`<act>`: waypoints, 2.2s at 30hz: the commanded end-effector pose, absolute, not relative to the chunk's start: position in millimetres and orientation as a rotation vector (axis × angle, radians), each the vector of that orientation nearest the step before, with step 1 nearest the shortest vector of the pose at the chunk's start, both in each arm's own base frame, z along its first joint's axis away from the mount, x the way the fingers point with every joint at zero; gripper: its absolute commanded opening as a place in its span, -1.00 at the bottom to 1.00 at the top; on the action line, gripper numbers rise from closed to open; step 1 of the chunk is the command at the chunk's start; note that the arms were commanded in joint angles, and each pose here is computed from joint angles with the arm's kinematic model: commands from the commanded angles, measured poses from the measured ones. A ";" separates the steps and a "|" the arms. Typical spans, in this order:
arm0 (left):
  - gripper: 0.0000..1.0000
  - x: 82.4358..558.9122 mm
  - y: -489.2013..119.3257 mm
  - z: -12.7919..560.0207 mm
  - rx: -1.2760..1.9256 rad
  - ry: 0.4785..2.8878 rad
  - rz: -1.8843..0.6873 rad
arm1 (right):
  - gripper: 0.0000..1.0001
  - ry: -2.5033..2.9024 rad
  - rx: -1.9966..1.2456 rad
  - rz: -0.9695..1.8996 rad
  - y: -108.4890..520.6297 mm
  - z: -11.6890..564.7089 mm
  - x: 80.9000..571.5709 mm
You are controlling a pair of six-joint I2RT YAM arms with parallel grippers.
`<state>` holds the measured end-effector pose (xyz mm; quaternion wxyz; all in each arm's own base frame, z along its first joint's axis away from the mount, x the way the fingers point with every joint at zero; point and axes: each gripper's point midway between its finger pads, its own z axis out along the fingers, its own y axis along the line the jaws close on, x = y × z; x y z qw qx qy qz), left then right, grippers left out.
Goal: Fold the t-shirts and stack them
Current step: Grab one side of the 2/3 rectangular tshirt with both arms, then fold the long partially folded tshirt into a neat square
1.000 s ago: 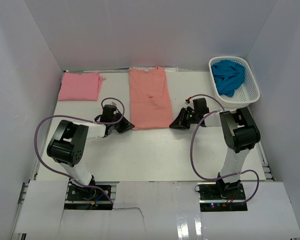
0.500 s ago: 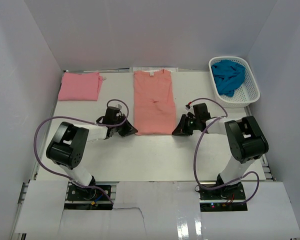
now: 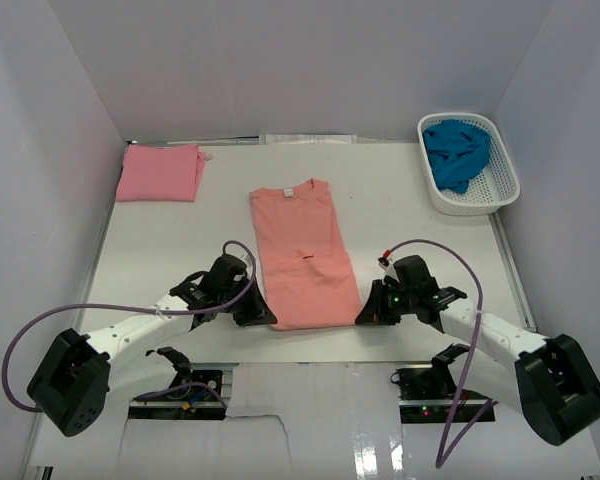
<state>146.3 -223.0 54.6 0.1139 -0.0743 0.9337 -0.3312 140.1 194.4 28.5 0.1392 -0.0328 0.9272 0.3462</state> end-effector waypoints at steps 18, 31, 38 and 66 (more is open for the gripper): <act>-1.00 205.6 -220.1 148.8 -0.314 2.559 -0.892 | -0.85 2.495 -0.402 0.843 221.4 156.4 195.8; -1.00 282.0 -172.0 209.3 -0.473 2.354 -0.742 | -0.85 2.366 -0.509 0.836 256.4 221.6 266.2; -1.00 312.5 -176.4 186.6 -0.496 2.392 -0.803 | -0.85 2.389 -0.518 0.846 263.8 215.2 298.5; -1.00 231.2 -187.9 186.9 -0.469 2.437 -1.079 | -0.85 2.453 -0.435 0.963 233.5 170.3 203.1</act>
